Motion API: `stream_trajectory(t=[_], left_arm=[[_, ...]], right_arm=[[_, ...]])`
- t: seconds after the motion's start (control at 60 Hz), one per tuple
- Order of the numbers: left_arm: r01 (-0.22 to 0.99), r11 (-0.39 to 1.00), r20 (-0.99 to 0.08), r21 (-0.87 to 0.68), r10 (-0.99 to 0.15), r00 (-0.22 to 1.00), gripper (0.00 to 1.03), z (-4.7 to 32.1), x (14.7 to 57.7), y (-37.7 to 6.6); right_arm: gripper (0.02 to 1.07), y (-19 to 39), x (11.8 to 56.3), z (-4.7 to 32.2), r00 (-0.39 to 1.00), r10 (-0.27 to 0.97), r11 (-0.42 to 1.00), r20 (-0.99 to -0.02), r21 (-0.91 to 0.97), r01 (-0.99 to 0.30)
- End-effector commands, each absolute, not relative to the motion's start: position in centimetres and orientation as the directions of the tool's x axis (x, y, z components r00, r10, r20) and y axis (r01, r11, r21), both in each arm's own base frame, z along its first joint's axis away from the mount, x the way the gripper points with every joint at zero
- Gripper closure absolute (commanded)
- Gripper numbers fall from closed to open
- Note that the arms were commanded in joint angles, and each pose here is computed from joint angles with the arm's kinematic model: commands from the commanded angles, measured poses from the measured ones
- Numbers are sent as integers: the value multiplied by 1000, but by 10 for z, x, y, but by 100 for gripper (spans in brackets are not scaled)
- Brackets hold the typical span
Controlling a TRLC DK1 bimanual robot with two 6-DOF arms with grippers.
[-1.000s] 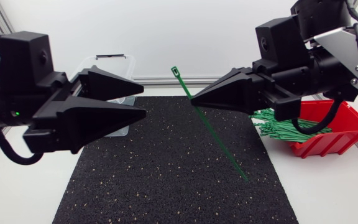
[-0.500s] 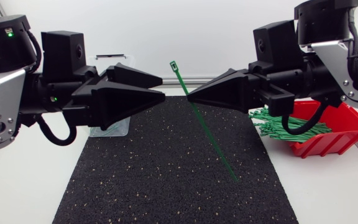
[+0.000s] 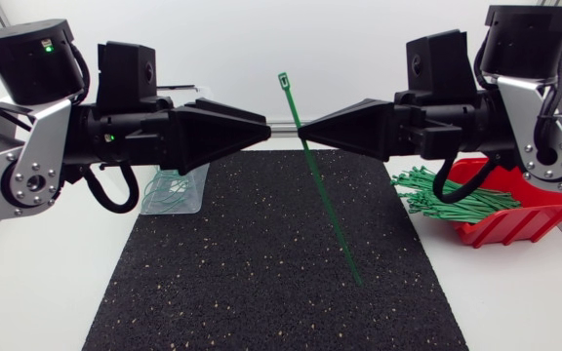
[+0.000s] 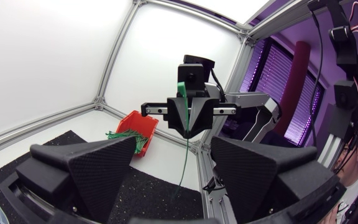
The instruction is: Take a green cable tie from the red box, thread the tail through the head to close it, then place it in the transparent bin on the left.
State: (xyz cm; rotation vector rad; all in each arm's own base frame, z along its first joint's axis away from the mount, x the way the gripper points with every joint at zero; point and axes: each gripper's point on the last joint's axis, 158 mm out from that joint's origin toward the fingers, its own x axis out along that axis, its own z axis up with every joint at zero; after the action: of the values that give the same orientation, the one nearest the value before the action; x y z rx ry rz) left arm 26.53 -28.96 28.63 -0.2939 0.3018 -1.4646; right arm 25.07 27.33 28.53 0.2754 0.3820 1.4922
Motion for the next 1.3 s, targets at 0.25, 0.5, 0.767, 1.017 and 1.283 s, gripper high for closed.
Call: stream_trajectory(t=[0.25, 0.5, 0.767, 1.017, 1.283], left_arm=[[931, 53, 15, -362, -998, 62, 25, 305, 268, -297], [919, 38, 21, -393, -999, 50, 30, 297, 274, -307], [916, 32, 37, -399, -998, 51, 44, 298, 277, -310], [916, 40, 41, -400, -997, 61, 58, 297, 279, -310], [908, 59, 46, -415, -995, 85, 66, 297, 283, -310]], right_arm=[[101, 283, 254, 262, 21, 997, 58, -78, 509, -859], [101, 285, 258, 260, 35, 996, 70, -76, 518, -853], [101, 285, 262, 257, 48, 996, 80, -76, 516, -853], [101, 282, 266, 255, 68, 995, 96, -73, 518, -850], [101, 284, 266, 251, 77, 994, 106, -78, 520, -847]])
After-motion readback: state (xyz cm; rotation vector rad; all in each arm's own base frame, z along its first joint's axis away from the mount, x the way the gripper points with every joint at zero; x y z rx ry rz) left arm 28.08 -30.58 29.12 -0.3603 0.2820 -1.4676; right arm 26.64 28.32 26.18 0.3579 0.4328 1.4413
